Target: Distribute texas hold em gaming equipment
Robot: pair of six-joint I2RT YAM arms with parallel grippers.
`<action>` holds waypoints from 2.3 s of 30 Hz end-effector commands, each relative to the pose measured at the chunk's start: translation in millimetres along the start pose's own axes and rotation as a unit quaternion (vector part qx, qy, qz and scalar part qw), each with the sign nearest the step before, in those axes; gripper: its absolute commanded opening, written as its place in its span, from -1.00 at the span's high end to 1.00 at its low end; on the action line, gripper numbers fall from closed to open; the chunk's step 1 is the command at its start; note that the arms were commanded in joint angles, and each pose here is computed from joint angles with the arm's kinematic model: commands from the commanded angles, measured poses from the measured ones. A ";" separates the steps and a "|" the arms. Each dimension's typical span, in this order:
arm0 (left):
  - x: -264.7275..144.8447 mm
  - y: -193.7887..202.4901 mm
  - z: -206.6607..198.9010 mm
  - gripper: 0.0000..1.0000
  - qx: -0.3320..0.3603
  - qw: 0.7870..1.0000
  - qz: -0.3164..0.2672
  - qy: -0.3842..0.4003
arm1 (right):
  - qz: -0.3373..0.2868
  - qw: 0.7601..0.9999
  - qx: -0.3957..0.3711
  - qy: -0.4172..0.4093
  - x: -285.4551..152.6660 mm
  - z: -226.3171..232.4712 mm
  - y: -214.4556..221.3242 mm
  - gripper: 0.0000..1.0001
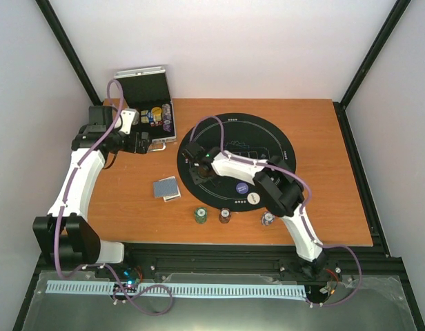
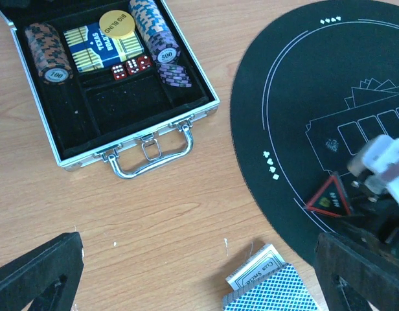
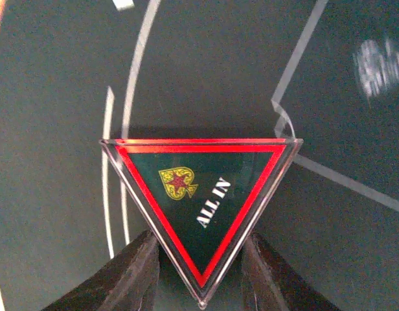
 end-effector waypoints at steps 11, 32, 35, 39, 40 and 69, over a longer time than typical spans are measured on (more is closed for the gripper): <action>-12.0 -9.6 3.6 -1.00 -0.021 1.000 0.001 -0.018 | -0.021 0.999 -0.015 -0.024 10.1 10.9 -64.0 0.06; -16.3 -11.2 -0.6 -1.00 -0.032 0.999 0.015 0.018 | 0.005 0.997 0.062 0.045 -83.3 -85.6 93.6 -0.33; -17.5 -12.1 -2.7 -1.00 -0.032 0.999 0.013 0.028 | 0.014 0.997 0.063 0.043 -78.1 -87.9 103.5 -0.33; -19.5 -13.1 -3.8 -1.00 -0.031 0.999 0.010 0.033 | 0.026 0.997 0.062 0.040 -68.1 -88.1 107.1 -0.31; -20.0 -13.4 -4.0 -1.00 -0.031 0.999 0.010 0.033 | 0.028 0.997 0.062 0.040 -65.7 -88.2 107.1 -0.30; -16.2 -16.7 -2.3 -1.00 -0.029 0.999 0.010 0.031 | 0.044 0.994 0.076 0.063 -21.1 -111.1 92.1 0.23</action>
Point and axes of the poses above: each gripper's point midway between its finger pads, its own x axis out along the fingers, its own z axis along the line the jaws close on, y = z × x, the point moved 9 cm from there along -x, back along the fingers, and after that the axes turned 2 degrees about -x, right-handed, at the moved point
